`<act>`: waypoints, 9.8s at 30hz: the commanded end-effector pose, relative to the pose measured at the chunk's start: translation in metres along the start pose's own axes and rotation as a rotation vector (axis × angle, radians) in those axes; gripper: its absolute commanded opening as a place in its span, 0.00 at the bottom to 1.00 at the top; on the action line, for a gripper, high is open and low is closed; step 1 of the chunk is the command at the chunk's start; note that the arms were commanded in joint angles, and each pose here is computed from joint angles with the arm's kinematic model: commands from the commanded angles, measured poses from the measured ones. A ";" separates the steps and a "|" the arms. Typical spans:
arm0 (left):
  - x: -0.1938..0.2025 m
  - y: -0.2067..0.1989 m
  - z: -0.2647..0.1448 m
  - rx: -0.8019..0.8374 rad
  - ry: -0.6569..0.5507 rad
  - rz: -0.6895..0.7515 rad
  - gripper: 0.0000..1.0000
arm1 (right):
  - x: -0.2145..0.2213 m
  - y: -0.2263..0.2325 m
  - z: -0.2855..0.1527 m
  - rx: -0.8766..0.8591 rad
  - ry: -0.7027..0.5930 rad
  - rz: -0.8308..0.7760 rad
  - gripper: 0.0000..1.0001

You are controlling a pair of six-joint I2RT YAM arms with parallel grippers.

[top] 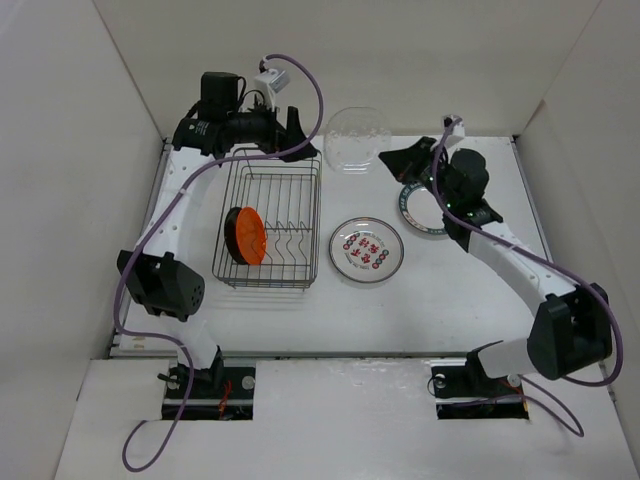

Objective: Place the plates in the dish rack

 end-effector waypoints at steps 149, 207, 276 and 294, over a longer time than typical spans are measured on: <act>0.021 -0.026 -0.013 -0.653 0.111 0.012 1.00 | 0.154 -0.140 -0.072 0.479 0.806 0.174 0.76; 0.012 -0.076 0.031 0.276 0.099 0.135 0.00 | -0.005 0.038 -0.079 -0.170 0.157 -0.129 0.21; 0.108 -0.047 -0.024 -0.904 0.385 -0.093 0.25 | 0.023 -0.088 -0.107 0.745 0.166 0.033 1.00; 0.077 -0.059 -0.040 -0.855 0.251 -0.026 0.58 | 0.063 -0.216 -0.082 1.017 0.276 0.259 1.00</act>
Point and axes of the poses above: each gripper's point midway between its finger pads, its own z axis out along the fingers, its own y axis along the line the jaws close on, x = y × z, the point moved 9 cm from there along -z, back along the fingers, and after that the axes turned 1 degree about z, right-handed, at the moved point
